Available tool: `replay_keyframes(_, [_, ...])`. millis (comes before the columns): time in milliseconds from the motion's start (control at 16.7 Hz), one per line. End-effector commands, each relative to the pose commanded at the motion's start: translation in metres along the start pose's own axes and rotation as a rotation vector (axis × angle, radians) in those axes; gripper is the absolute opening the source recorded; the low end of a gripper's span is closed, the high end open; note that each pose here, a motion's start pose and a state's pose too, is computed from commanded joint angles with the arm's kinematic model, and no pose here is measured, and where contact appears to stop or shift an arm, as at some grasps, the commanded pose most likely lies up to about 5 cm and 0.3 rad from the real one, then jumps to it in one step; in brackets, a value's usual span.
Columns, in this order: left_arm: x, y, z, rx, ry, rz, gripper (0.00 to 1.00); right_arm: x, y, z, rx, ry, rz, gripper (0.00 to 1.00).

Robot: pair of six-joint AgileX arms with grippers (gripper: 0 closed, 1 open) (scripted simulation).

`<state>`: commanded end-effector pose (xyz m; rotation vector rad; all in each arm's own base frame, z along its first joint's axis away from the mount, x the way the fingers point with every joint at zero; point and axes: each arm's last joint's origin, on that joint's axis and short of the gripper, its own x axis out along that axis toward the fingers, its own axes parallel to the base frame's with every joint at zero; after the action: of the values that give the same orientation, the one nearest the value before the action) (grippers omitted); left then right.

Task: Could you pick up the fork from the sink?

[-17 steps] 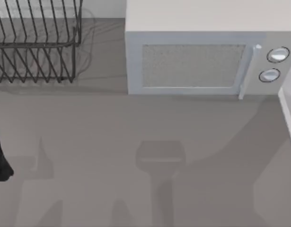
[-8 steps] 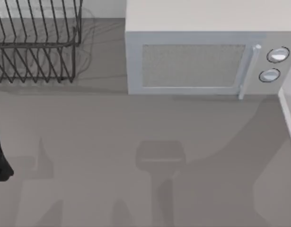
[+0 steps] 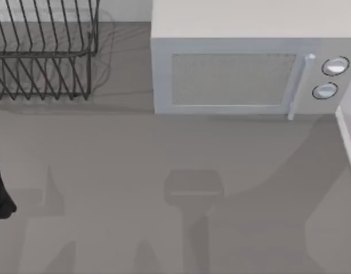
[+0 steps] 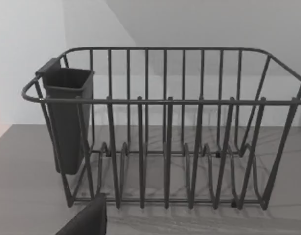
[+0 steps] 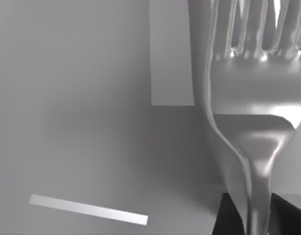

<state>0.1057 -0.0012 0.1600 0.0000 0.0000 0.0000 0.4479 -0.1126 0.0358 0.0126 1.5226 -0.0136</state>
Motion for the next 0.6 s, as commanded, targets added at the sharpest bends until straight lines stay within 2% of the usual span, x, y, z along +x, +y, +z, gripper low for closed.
replay_keyframes(240, [0.000,0.000,0.000,0.000,0.000,0.000,1.00,-0.035,-0.002,0.009,0.000,-0.004,-0.001,0.00])
replay_keyframes(600, [0.000,0.000,0.000,0.000,0.000,0.000,1.00,-0.128,-0.001,0.008,0.000,0.016,0.004,0.00])
